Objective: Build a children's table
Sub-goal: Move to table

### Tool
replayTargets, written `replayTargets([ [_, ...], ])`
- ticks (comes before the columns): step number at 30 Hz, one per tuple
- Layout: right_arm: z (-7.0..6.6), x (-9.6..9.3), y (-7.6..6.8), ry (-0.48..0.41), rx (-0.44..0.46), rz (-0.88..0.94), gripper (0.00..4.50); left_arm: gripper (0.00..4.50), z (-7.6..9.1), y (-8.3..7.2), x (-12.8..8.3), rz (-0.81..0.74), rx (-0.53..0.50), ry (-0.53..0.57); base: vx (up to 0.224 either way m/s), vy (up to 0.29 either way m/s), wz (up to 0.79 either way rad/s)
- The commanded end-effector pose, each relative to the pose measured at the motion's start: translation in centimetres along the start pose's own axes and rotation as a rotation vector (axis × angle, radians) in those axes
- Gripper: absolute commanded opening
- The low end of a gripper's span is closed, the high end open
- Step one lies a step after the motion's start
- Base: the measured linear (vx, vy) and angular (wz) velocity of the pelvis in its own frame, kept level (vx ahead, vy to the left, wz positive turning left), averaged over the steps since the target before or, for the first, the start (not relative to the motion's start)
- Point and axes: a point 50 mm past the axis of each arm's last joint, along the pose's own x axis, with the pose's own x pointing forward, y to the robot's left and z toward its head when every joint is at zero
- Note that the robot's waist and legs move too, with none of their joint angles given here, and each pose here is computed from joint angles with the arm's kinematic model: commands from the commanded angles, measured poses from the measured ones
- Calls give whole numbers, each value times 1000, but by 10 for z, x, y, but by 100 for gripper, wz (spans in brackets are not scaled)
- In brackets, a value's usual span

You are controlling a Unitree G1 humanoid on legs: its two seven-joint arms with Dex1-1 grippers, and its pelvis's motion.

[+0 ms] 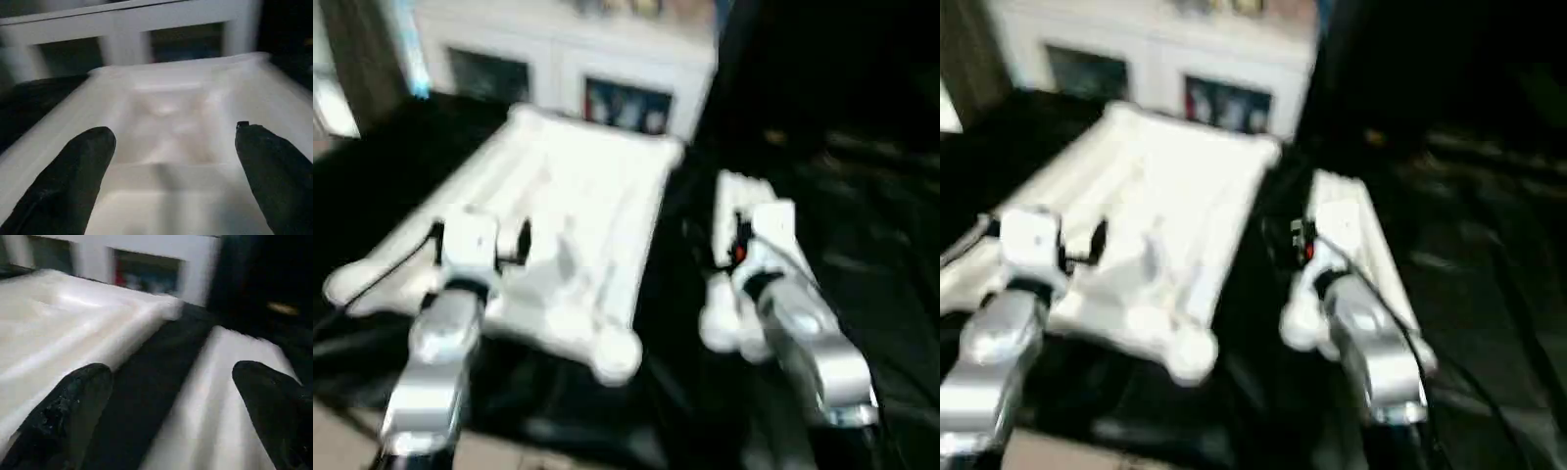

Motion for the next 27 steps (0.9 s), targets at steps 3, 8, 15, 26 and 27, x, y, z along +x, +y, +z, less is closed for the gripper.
replayTargets([
  [3, 4, -1, 0, -10, -2, -26, 450, 448, 6, 6, 6, 33, 79, -22, -57, 169, -57],
  [8, 3, -2, -6, -2, 18, -74, 450, 448, 9, 4, 10, 37, 98, -27, -114, 193, -31],
  [15, 6, -1, -6, -8, 19, -24, 450, 448, 7, 8, 4, 66, 43, -13, -90, 27, -3],
  [26, 15, 4, -14, -4, -70, 85, 450, 448, -5, 5, -12, 29, 12, 43, -76, -53, -1],
  [27, 15, 4, -13, 1, -71, 92, 450, 448, -4, 4, -13, 29, 4, 35, 0, 0, 0],
])
